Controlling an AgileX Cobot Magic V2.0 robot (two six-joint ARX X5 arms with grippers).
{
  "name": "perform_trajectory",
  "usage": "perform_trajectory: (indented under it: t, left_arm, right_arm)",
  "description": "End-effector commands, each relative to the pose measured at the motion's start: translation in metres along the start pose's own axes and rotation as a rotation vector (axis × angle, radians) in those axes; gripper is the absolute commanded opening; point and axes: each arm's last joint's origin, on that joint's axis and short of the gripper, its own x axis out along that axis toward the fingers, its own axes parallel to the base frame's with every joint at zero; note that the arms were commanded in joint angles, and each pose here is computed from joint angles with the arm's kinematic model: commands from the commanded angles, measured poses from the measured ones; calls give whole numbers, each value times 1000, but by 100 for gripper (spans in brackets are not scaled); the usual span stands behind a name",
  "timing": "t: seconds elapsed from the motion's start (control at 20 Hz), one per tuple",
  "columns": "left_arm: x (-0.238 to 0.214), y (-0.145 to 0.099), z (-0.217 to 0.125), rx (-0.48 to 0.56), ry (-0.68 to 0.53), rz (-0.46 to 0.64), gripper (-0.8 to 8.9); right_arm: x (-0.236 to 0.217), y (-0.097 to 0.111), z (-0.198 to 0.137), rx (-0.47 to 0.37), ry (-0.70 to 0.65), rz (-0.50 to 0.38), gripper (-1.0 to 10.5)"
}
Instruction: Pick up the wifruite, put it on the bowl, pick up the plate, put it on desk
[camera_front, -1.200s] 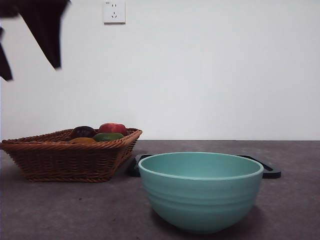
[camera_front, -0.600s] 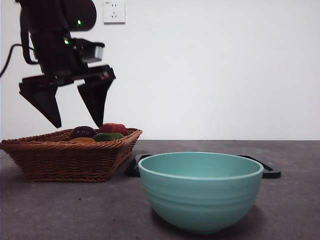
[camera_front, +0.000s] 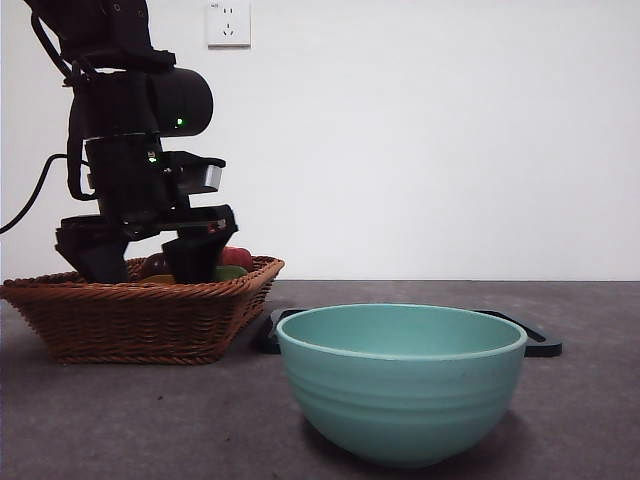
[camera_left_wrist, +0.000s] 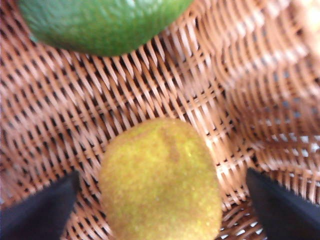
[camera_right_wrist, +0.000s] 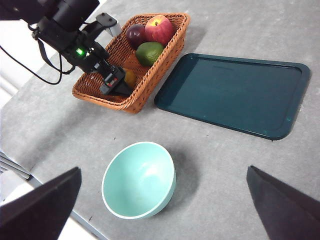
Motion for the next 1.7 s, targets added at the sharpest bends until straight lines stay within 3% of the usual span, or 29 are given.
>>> perform_trajectory:
  t: [0.05,0.15,0.4,0.65,0.85,1.1,1.35,1.55,1.7]
  left_arm:
    - [2,-3,6,10,-9,3,235]
    - [2,-2,6,10,-6,3,187]
    - [-11,-3,9,10,-3,3,183]
    - [-66,-4,18,-16,-69,5,183]
    - [-120,-16,-2,-34,-110,-8,183]
    - [-169,-43,-30,-30,-170,-54,183]
    - [-182,-82,-48,41,-125,-108,183]
    - [-184,-120,-58,118,-122,-164,183]
    - [-187,-140,-65,91,-108,-197,183]
  right_arm:
    - [-3,3,4,-5,-18,7,615]
    - [-3,3,4,-3,-18,7,615]
    - [-3,3,4,-3,-18,7,615]
    - [-3,3,4,-2,-17,7,615]
    - [-3,2,1,18,11,5,615]
    - [-3,2,-7,64,84,6,615]
    - [-11,7,-12,105,151,36,615]
    - [-24,15,-10,80,170,36,615]
    - [-36,23,-7,51,169,33,615]
